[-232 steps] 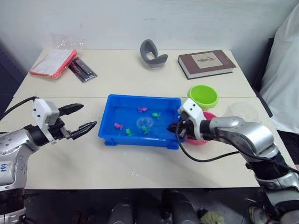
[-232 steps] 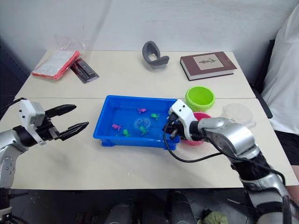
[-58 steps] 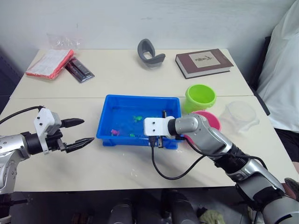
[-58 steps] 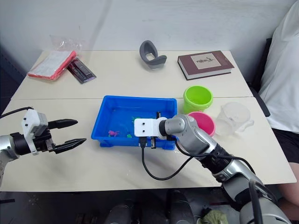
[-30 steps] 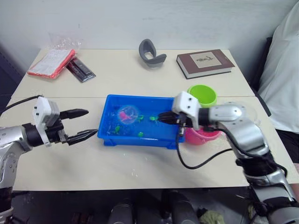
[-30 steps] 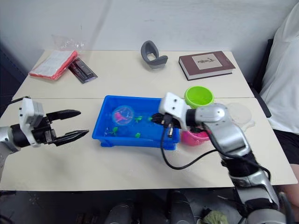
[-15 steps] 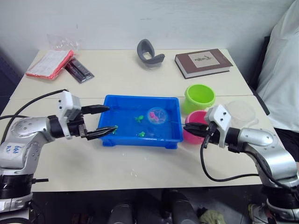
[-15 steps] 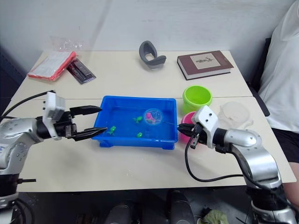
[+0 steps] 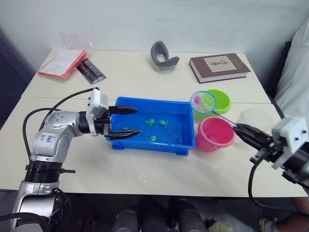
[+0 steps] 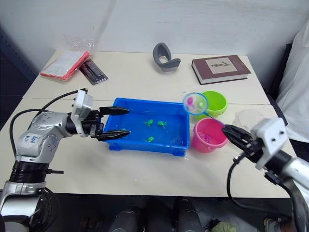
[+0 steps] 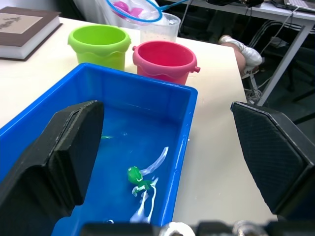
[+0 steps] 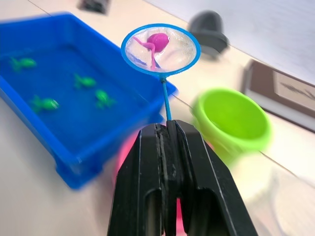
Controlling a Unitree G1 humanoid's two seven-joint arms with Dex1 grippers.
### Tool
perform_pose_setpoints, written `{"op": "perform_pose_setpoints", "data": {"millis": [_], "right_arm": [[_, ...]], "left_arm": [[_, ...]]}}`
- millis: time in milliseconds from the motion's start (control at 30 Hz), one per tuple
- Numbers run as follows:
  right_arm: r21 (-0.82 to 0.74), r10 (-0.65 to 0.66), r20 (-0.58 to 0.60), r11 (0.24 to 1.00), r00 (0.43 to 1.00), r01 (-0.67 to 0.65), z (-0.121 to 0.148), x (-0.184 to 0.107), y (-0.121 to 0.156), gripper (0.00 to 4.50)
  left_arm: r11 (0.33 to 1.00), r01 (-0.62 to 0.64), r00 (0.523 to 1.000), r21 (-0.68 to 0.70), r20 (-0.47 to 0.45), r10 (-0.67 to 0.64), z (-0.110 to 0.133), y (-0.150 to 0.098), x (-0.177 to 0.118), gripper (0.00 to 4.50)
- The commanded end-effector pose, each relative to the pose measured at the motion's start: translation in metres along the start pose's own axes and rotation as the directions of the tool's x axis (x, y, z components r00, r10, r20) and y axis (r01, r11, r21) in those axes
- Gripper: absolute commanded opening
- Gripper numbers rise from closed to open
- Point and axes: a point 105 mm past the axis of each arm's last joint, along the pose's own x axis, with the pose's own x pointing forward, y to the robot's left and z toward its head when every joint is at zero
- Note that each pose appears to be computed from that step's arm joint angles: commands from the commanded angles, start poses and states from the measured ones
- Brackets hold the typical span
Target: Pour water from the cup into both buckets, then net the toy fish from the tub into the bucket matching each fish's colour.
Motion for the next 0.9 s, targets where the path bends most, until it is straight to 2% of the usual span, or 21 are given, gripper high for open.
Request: {"op": "perform_pose_setpoints", "data": {"millis": [33, 133, 267, 333, 433, 600, 667, 733, 900], "right_arm": [[-0.121, -0.114, -0.007, 0.986, 0.993, 0.113, 0.001, -0.022, -0.012, 0.0], [-0.215, -0.14, -0.055, 0.969, 0.989, 0.125, -0.012, -0.029, -0.013, 0.0], [-0.432, -0.185, -0.124, 0.894, 0.975, 0.115, -0.03, -0.035, -0.019, 0.0], [-0.493, -0.185, -0.113, 0.863, 0.976, 0.106, -0.035, -0.034, -0.015, 0.0], [-0.66, -0.143, -0.123, 0.751, 0.982, 0.027, -0.043, -0.029, -0.005, 0.0], [-0.835, -0.151, -0.067, 0.549, 0.986, 0.027, -0.043, -0.028, -0.003, 0.0], [-0.908, -0.142, -0.033, 0.418, 0.989, 0.03, -0.037, -0.03, -0.002, 0.0], [-0.938, -0.159, -0.021, 0.346, 0.987, 0.036, -0.038, -0.035, -0.005, 0.0], [-0.959, -0.149, -0.041, 0.283, 0.988, 0.003, -0.044, -0.035, -0.01, 0.0]], "left_arm": [[0.999, 0.025, 1.0, 0.024, 0.004, -0.025, 0.002, 0.0, 0.004, 4.44], [0.999, 0.03, 1.0, 0.033, 0.008, -0.03, 0.001, 0.003, 0.01, 4.44], [0.999, 0.034, 0.999, 0.04, 0.031, -0.035, 0.003, 0.003, 0.018, 4.44], [0.999, 0.033, 0.999, 0.04, 0.034, -0.034, 0.003, 0.003, 0.019, 4.44], [0.999, 0.017, 0.999, 0.033, 0.035, -0.018, -0.001, 0.003, 0.019, 4.44], [1.0, -0.001, 0.999, 0.027, 0.045, 0.0, -0.002, 0.003, 0.019, 4.44], [1.0, -0.004, 0.999, 0.024, 0.045, 0.002, -0.003, 0.003, 0.019, 4.44], [1.0, 0.017, 0.999, -0.018, 0.028, -0.017, -0.007, 0.0, 0.019, 4.44], [1.0, 0.022, 0.999, -0.008, 0.036, -0.022, -0.008, -0.001, 0.025, 4.44]]}}
